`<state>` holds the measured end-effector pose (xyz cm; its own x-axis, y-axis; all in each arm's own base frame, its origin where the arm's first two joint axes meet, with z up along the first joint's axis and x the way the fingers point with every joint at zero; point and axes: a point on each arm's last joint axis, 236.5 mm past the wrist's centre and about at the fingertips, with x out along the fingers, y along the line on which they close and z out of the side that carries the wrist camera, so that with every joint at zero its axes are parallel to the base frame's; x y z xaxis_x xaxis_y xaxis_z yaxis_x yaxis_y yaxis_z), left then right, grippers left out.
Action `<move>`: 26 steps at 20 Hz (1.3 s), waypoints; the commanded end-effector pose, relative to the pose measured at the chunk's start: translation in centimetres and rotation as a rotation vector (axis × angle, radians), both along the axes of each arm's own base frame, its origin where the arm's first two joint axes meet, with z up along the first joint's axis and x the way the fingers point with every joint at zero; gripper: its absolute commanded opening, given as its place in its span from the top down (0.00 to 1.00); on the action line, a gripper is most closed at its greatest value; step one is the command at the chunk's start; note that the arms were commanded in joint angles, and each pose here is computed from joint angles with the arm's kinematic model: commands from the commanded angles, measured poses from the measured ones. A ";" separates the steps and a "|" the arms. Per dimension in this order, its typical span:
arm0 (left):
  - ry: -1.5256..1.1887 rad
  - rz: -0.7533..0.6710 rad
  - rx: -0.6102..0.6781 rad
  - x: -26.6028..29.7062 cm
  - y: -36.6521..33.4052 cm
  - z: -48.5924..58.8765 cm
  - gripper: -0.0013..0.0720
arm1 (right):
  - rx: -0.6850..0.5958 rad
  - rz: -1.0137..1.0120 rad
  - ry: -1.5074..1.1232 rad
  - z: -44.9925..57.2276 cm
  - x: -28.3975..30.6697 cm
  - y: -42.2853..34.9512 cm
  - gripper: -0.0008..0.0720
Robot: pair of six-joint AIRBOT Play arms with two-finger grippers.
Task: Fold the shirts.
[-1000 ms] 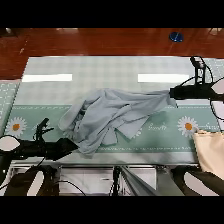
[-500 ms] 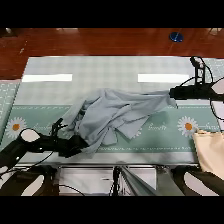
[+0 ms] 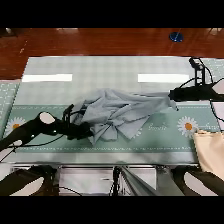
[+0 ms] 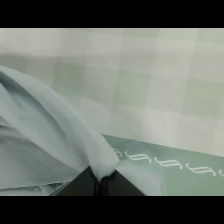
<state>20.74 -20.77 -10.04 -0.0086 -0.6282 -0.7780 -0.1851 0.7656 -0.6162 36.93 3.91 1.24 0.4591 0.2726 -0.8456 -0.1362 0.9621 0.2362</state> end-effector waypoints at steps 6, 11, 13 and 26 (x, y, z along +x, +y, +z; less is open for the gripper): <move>-0.992 -0.009 -0.277 5.0 0.5 39.9 0.96 | -0.048 -0.002 -0.583 23.5 -0.1 0.1 0.95; -1.645 0.219 -0.104 -5.3 7.0 61.9 0.96 | -0.082 -0.061 -1.062 43.4 -8.0 -0.1 0.95; -1.762 0.274 0.023 -9.1 7.6 65.3 0.96 | -0.074 -0.107 -1.175 48.3 -11.9 -0.4 0.95; -1.226 0.215 0.133 -17.2 4.9 53.8 0.96 | -0.188 -0.167 -0.588 38.7 -25.1 -2.6 0.95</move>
